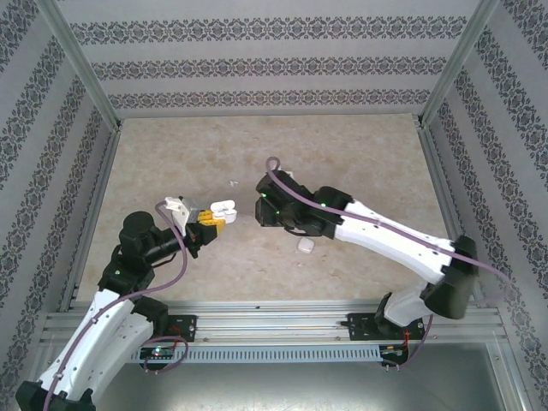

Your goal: Insert wireless bluetooth earbuds into charging case

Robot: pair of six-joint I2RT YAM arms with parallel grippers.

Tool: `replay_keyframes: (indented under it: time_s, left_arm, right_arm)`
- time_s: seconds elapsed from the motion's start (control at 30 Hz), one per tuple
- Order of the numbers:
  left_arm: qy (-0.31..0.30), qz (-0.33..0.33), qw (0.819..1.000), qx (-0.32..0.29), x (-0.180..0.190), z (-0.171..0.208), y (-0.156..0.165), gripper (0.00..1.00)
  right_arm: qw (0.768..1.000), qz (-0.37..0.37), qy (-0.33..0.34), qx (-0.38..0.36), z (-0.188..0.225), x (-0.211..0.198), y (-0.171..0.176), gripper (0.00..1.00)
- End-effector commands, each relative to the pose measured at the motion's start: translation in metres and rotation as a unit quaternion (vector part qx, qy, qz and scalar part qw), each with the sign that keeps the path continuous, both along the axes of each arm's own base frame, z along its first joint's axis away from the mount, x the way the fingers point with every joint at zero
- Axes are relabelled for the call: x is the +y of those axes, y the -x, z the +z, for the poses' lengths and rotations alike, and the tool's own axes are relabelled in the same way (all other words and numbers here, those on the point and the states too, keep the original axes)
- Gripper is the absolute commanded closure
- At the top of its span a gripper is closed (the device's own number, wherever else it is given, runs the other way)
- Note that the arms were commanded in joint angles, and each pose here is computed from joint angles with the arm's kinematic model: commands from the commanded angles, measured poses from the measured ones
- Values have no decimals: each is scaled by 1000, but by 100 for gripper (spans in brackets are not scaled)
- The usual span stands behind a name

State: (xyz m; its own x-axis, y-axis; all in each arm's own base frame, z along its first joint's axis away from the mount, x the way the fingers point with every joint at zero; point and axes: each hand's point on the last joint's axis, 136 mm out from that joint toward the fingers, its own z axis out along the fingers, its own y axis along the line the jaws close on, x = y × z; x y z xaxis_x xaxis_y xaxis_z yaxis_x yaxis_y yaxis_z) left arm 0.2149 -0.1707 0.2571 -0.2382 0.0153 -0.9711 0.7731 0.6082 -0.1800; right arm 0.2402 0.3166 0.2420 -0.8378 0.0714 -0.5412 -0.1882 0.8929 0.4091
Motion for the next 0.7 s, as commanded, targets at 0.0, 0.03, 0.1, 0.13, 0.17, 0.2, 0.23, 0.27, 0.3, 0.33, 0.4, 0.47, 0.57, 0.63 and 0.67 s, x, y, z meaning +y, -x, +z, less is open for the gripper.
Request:
replay_keyframes:
  time_s: [0.0, 0.03, 0.1, 0.13, 0.17, 0.2, 0.23, 0.27, 0.3, 0.33, 0.4, 0.47, 0.57, 0.63, 0.67]
  left_arm:
    - [43, -40, 995, -84, -11, 39, 0, 100]
    - [45, -41, 995, -85, -13, 41, -3, 100]
    - [48, -39, 994, -88, -16, 43, -10, 100]
    - [49, -39, 994, -90, -18, 45, -12, 100]
    - [50, -37, 994, -93, -20, 46, -15, 100]
    - [51, -35, 993, -96, -23, 47, -17, 100]
    - [49, -33, 993, -99, -25, 47, -19, 100]
    - [45, -35, 993, -101, -28, 47, -20, 100]
    - [39, -34, 994, -100, -31, 46, -22, 100]
    - [33, -34, 994, -101, -33, 45, -22, 100]
    - [32, -36, 994, -102, -35, 44, -23, 100]
    - [33, -40, 993, -105, -37, 45, -22, 100]
    - [31, -43, 993, -104, -38, 44, -21, 100]
    - [31, -42, 993, -104, -37, 43, -20, 100]
    - [32, -42, 993, -104, -37, 43, -19, 100]
  right_arm:
    - [998, 4, -3, -66, 22, -2, -2, 76]
    - [997, 14, -15, -78, 31, 0, 0, 77]
    - [995, 26, -29, -92, 43, 4, 4, 77]
    - [994, 30, -36, -100, 50, 5, 5, 77]
    - [993, 34, -42, -106, 56, 7, 6, 77]
    - [992, 38, -48, -113, 62, 7, 7, 78]
    - [990, 44, -54, -122, 68, 9, 9, 79]
    - [989, 50, -59, -130, 72, 11, 10, 80]
    - [986, 62, -65, -142, 77, 15, 12, 80]
    - [983, 72, -72, -154, 81, 19, 13, 81]
    - [979, 81, -87, -167, 87, 23, 14, 82]
    - [974, 91, -104, -178, 93, 29, 15, 82]
    - [968, 109, -122, -193, 103, 38, 16, 82]
    - [965, 119, -123, -200, 106, 44, 15, 82]
    - [963, 124, -124, -204, 107, 47, 15, 82]
